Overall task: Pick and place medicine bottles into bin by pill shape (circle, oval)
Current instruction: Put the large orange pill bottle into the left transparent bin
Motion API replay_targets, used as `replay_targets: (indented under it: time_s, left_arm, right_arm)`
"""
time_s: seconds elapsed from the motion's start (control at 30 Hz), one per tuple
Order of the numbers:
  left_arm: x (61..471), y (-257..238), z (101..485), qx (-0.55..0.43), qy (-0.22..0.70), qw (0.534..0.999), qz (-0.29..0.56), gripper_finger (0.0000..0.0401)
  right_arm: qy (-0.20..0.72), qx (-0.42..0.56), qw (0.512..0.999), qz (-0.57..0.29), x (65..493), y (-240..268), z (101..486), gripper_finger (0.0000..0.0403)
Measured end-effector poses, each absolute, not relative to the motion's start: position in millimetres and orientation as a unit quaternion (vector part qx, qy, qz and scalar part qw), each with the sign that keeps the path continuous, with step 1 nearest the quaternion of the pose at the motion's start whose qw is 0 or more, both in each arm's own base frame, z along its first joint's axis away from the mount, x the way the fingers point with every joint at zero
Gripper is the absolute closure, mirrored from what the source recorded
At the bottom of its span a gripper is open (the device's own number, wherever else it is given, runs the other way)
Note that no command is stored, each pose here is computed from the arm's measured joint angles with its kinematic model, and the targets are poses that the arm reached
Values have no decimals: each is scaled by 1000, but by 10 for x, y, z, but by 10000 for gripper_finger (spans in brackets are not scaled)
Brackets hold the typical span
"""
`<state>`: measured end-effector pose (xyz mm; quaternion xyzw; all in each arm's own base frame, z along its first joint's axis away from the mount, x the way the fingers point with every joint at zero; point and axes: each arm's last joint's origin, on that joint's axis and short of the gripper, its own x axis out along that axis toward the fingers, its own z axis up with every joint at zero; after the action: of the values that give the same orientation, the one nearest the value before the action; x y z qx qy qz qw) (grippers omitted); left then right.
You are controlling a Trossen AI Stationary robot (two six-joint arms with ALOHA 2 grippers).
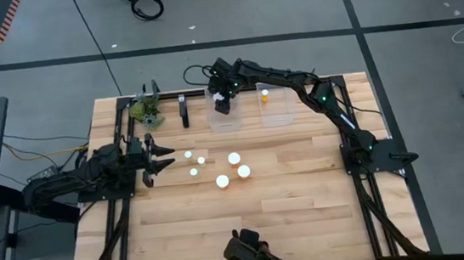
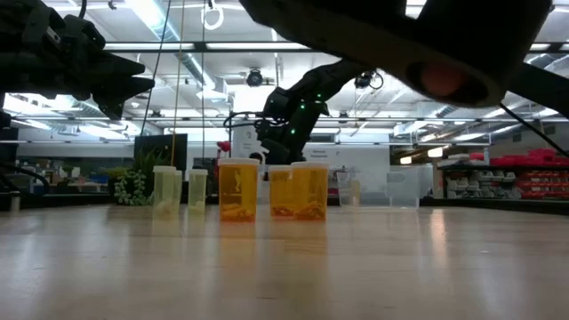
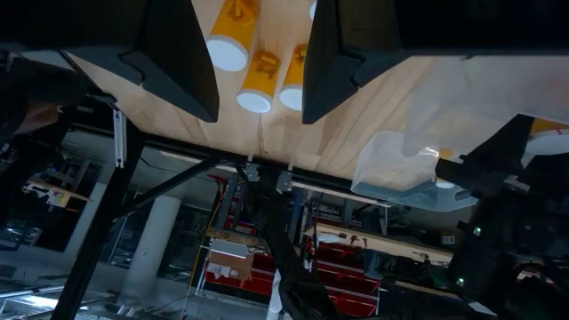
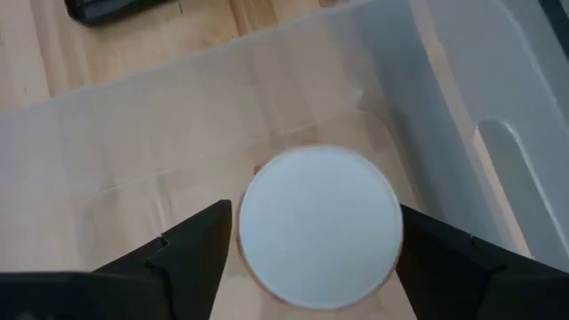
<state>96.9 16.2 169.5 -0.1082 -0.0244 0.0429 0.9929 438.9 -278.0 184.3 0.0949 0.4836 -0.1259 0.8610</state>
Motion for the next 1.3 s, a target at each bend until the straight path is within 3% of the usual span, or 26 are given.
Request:
replay_targets:
  time_s: [0.47,0.87,1.3]
  left_arm:
    - [969,162,1696,-108,-25,993,43,229]
    - [969,162,1696,-108,-25,993,43,229]
    - [969,162,1697,-108,-25,993,43,229]
  right_arm:
    - [475,72,865,-147,4298,-2683,2352,106]
    - [420,43,894,-147,4190,-2357,3053,106]
    - [416,6,906,-73,4500,-1617,3113,106]
